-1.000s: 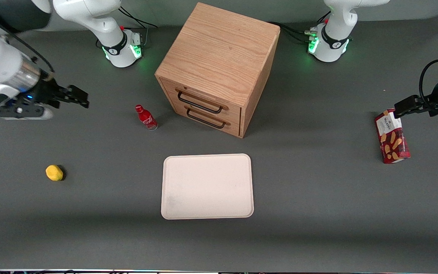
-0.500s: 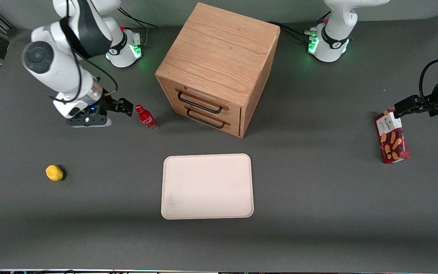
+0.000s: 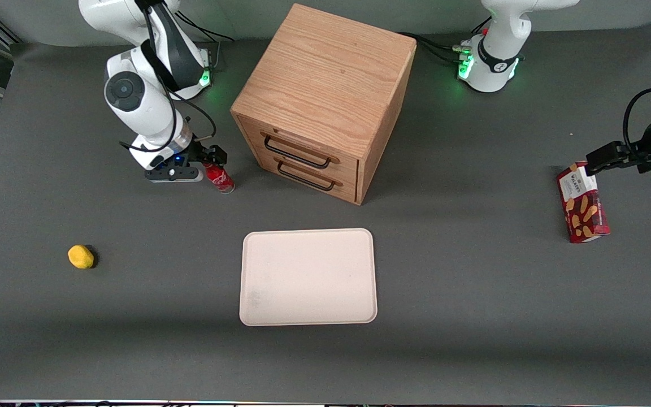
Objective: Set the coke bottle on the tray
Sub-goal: 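Close the right gripper around the red Coca-Cola bottle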
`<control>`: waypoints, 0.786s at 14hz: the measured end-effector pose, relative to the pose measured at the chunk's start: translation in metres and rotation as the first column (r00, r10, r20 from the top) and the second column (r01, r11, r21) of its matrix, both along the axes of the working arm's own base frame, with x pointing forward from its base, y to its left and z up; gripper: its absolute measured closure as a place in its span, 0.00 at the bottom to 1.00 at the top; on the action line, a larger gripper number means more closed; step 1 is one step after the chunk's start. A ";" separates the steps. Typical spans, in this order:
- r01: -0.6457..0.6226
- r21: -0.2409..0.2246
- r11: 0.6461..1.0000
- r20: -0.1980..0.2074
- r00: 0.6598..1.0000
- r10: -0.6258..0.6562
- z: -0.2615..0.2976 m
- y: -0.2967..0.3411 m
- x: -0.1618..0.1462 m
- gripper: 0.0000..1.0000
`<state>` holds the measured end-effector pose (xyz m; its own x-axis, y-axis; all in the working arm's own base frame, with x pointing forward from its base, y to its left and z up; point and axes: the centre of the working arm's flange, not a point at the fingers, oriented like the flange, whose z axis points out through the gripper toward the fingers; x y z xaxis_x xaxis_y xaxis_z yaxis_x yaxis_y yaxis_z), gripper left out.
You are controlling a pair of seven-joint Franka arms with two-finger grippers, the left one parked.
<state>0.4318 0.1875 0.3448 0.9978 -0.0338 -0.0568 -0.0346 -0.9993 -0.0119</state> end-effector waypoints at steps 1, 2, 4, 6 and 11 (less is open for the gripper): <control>0.001 -0.001 1.000 0.000 1.000 -0.001 -0.007 -0.002 -0.004 0.00; 0.002 -0.002 1.000 -0.001 1.000 -0.002 -0.014 -0.004 -0.008 0.00; 0.003 -0.005 1.000 -0.006 1.000 -0.003 -0.024 -0.007 -0.014 0.00; 0.003 -0.008 1.000 -0.010 1.000 -0.003 -0.027 -0.008 -0.017 0.02; 0.000 -0.008 1.000 -0.010 1.000 0.000 -0.028 -0.007 -0.018 0.47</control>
